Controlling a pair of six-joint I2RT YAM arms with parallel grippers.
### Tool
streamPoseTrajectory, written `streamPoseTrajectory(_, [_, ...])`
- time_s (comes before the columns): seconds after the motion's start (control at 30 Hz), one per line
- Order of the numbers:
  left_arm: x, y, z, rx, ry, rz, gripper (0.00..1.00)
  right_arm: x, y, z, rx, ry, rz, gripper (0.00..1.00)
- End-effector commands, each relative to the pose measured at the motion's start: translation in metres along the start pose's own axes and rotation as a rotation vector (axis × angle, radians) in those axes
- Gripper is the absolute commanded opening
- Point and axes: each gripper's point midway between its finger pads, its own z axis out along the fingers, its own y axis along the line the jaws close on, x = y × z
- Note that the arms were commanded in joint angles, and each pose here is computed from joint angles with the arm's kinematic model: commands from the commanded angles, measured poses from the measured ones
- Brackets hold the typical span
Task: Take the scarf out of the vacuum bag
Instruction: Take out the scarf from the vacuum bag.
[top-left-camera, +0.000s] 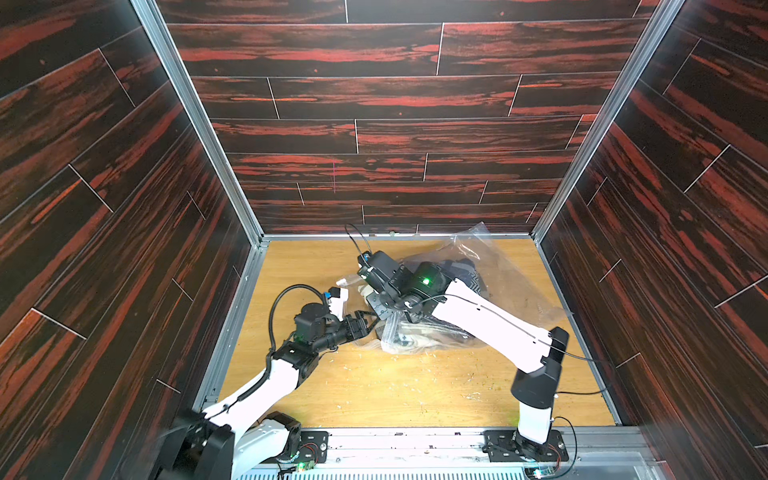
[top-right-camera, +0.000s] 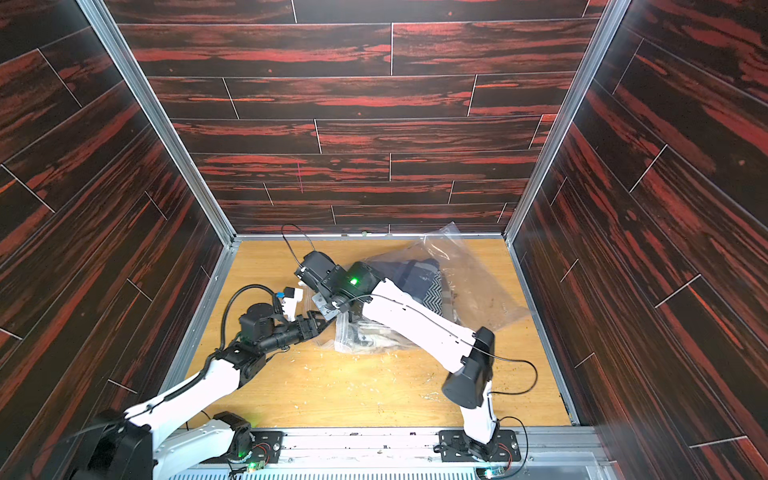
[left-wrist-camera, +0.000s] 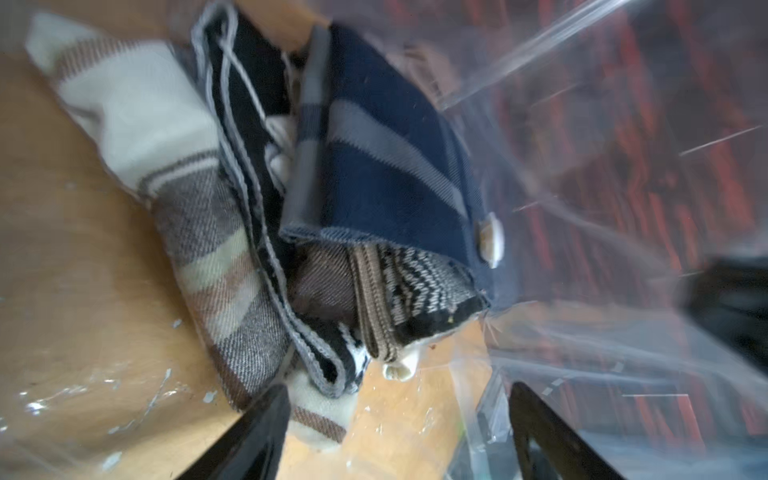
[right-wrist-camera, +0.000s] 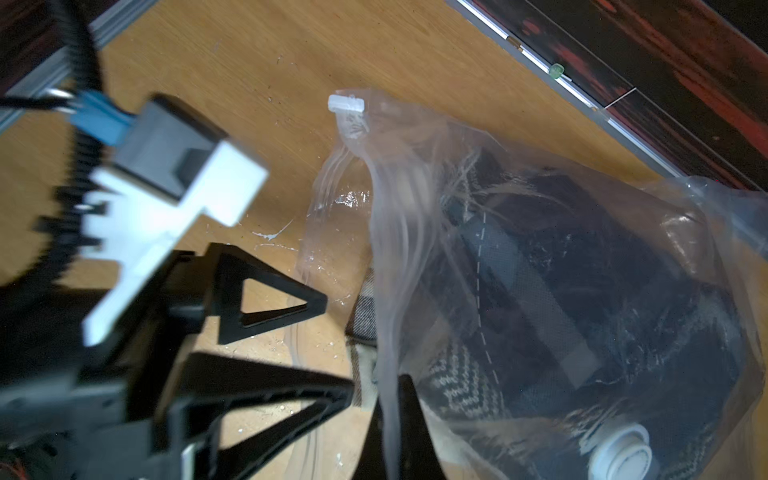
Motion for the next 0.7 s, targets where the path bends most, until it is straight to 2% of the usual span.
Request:
streamPoseTrajectory(0.0, [0.004,-0.015,0.011,0.068,0.048,0.028,0.84,-0.009,-0.002,-0.016,-0.028,-0.056,0.052,0.00])
streamPoseTrajectory(0.3, [0.033,-0.034,0.034,0.132,0.128,0.039,0.84,0.011,-0.003,-0.023,-0.064,-0.039,0.067,0.00])
streamPoseTrajectory(0.53, [0.051,-0.047,0.041,0.177,0.142,0.039,0.84,0.034,-0.011,-0.034,-0.070,-0.028,0.112,0.00])
streamPoseTrajectory(0.67, [0.079,-0.051,0.041,0.156,0.172,0.082,0.83,0.043,-0.021,-0.044,-0.051,-0.027,0.145,0.00])
